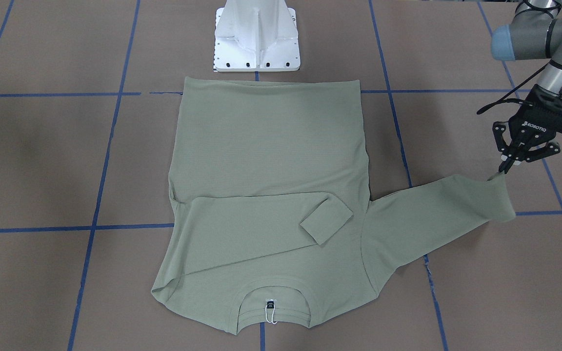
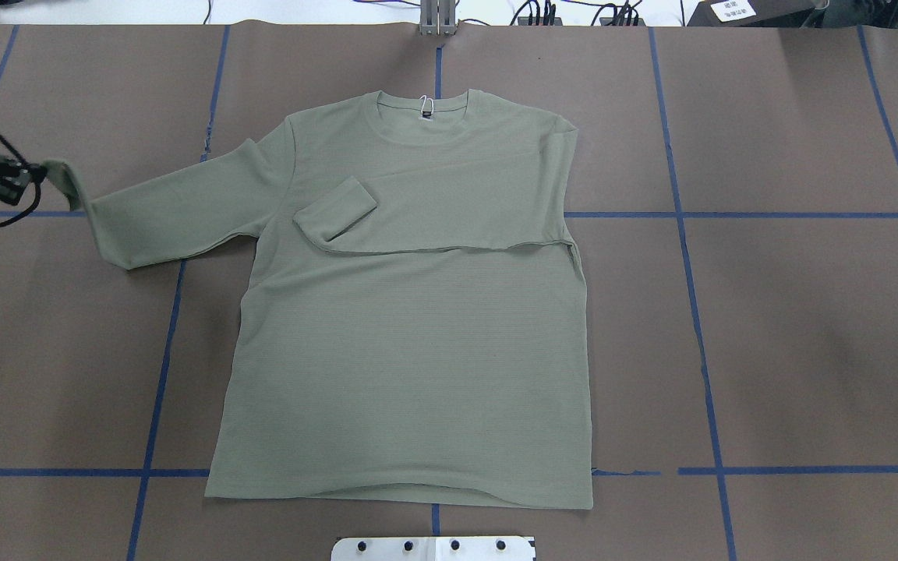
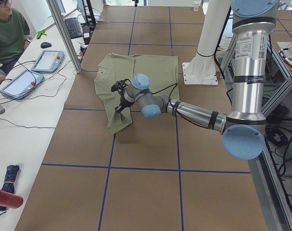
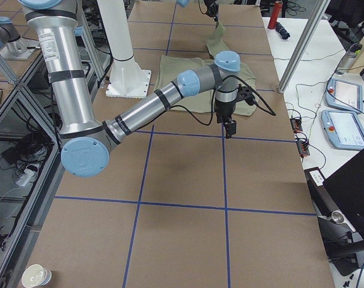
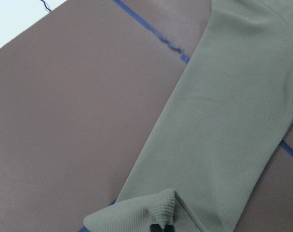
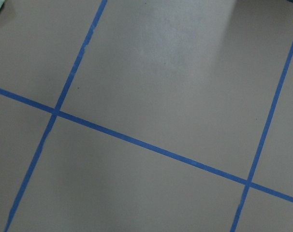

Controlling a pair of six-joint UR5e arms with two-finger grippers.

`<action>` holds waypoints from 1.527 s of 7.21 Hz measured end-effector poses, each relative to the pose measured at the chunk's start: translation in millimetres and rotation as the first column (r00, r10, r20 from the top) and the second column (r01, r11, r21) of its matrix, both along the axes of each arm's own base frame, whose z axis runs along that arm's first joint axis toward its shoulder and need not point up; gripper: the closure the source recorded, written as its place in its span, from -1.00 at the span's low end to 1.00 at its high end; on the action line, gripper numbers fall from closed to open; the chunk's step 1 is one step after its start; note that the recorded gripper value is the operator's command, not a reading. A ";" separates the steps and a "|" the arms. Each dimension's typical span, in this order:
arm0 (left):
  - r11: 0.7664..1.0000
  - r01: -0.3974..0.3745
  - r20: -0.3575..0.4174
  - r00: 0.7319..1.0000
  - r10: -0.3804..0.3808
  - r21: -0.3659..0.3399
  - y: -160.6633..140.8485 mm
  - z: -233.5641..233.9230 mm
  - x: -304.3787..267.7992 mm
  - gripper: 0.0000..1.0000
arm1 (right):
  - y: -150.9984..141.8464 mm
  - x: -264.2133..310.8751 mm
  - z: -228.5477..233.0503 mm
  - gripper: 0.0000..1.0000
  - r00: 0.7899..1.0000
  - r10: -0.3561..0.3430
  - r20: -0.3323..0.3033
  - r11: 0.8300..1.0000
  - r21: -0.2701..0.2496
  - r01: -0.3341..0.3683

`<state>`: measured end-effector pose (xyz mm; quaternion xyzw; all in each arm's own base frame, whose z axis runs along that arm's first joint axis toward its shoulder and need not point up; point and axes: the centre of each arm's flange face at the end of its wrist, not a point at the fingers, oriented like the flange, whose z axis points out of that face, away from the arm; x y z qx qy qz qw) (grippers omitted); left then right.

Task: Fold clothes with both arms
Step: 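Carry the sleeve with the left gripper across the shirt body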

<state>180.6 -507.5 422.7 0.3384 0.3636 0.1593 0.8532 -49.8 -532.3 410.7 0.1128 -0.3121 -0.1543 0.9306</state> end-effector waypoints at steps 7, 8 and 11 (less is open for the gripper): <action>0.917 0.161 -0.253 0.931 -0.264 -0.366 -6.9 -328.0 335.1 1.00 | 4.8 31.7 37.2 -1.00 0.999 -0.028 -0.019 1.000 -0.008 0.028; 0.925 0.155 -0.283 0.923 -0.261 -0.346 8.3 -341.0 379.4 1.00 | 6.4 32.0 40.4 -1.00 0.999 -0.028 -0.020 1.000 -0.012 0.027; 0.952 0.092 -0.348 0.917 -0.196 -0.292 40.9 -348.8 461.1 1.00 | 9.6 33.9 46.5 -1.00 0.999 -0.024 -0.021 1.000 -0.021 0.023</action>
